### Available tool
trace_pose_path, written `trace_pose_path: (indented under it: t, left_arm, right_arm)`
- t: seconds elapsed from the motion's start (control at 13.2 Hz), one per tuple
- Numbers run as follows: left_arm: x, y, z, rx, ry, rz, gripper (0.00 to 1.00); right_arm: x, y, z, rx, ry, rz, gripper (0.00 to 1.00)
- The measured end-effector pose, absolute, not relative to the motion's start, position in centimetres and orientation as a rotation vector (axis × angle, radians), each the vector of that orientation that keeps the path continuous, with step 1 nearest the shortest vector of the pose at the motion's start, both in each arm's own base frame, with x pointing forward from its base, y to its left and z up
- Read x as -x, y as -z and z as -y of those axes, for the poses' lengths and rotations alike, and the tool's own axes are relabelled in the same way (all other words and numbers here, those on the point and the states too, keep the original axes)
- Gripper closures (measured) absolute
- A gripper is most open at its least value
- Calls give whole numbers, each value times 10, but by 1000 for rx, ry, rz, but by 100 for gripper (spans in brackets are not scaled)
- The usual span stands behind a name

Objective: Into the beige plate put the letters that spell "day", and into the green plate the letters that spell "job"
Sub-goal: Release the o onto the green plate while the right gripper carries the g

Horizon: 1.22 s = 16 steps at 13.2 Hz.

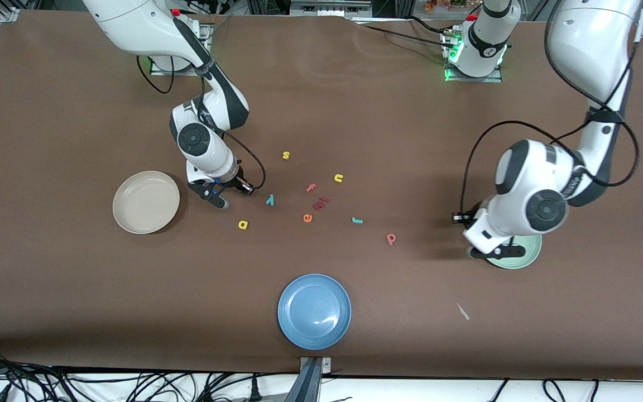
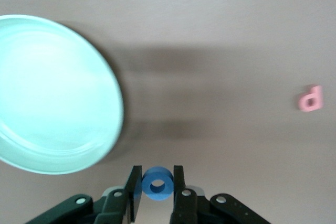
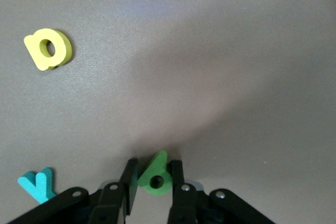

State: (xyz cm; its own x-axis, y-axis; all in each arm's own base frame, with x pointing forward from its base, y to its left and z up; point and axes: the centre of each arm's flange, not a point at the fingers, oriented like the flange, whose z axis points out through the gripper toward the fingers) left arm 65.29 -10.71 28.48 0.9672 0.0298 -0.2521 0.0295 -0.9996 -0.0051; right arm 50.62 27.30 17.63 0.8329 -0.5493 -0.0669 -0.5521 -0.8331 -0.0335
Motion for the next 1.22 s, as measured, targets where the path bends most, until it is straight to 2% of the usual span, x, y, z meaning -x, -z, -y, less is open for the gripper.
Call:
trace_pose_path:
  t: [0.23, 0.53, 0.68, 0.84, 0.91, 0.99, 1.22]
  left_arm:
    - [-648, -248, 60, 3003, -461, -25, 75]
    - [-647, -199, 37, 3005, -511, -51, 75]
    - [-649, -187, 37, 3016, -493, -52, 59]
    - [-652, -190, 39, 3024, -470, -53, 37]
    - [-656, -196, 44, 3029, -447, -31, 30]
    - [-661, -206, 52, 3034, -414, 28, 30]
    - [-662, -225, 110, 3022, -347, 306, 2]
  right_arm:
    - [-506, -177, -273, 2957, -82, -889, 70]
    - [-518, -192, -279, 2980, -118, -877, 70]
    - [-533, -212, -275, 3030, -144, -784, 70]
    - [-546, -225, -247, 3085, -162, -676, 70]
    - [-551, -231, -231, 3105, -163, -625, 70]
    - [-556, -236, -217, 3123, -165, -567, 70]
    - [-571, -246, -165, 3171, -163, -396, 70]
